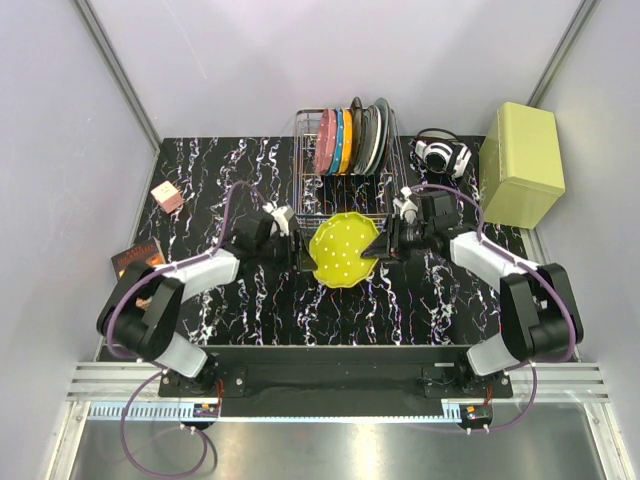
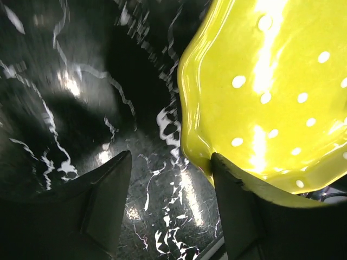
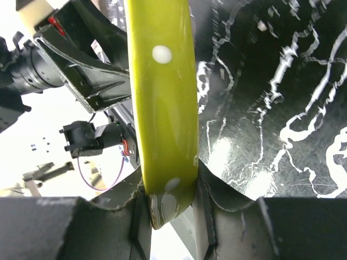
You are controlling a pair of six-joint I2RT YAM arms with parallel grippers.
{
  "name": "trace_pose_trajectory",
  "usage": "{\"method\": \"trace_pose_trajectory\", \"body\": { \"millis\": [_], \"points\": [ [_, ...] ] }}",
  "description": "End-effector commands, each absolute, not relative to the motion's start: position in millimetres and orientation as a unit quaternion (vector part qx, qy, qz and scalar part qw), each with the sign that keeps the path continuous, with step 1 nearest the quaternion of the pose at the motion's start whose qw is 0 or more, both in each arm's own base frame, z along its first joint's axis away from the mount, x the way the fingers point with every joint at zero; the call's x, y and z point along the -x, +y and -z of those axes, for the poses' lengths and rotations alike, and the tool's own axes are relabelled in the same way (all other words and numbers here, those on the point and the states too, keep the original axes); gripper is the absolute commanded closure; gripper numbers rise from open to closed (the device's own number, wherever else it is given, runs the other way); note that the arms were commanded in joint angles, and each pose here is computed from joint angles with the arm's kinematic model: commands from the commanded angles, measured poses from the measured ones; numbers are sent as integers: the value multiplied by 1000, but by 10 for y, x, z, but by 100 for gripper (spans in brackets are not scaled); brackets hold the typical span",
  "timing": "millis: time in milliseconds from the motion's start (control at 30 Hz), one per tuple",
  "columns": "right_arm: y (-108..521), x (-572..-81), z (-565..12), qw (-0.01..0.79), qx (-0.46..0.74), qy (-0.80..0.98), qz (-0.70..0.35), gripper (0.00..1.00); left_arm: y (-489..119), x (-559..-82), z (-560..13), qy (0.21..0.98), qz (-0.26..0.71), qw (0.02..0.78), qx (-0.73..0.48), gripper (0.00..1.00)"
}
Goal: Load the plates into the dish rack
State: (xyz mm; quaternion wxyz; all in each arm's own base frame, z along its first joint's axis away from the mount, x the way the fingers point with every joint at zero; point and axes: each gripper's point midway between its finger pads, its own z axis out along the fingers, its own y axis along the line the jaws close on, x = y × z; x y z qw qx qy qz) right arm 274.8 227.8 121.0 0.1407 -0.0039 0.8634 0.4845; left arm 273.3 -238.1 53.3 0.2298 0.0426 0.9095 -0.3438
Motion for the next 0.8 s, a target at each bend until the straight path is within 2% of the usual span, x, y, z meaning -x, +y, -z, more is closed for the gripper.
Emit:
{"method": "trace_pose_trajectory", "body": {
  "millis": [0,133,167,267,300,367,400,500,600,767],
  "points": [
    [2326,-2802,-1973,225,101,815,-525,100,-2025,-2926,-657,920,257,287,-68,34],
    [2306,-2691,-2086,222,120,819,-515,100,-1768,-2995,-888,916,260,304,-36,33],
    [2309,-2567,-2073,199,122,829,-509,100,-1741,-2984,-931,914,269,301,-33,33],
    [2306,-2515,-2330,232,163,835,-471,100,-1533,-3017,-1088,910,266,318,-13,33],
    [2390,-2537,-2639,269,185,824,-463,100,-1407,-3065,-1173,905,258,337,-2,33],
    [2425,-2724,-2879,331,180,828,-415,100,-1191,-3157,-1237,903,222,367,19,30],
    [2584,-2766,-3173,362,201,811,-413,100,-1024,-3218,-1328,897,200,393,34,29],
    [2700,-3151,-3420,416,165,813,-372,100,-584,-3347,-1486,882,120,448,76,17],
    [2787,-3501,-3580,464,138,802,-350,100,-370,-3355,-1598,875,85,468,87,16],
    [2867,-4083,-3677,506,93,799,-312,100,-338,-3220,-1727,862,94,490,93,16]
  ]
}}
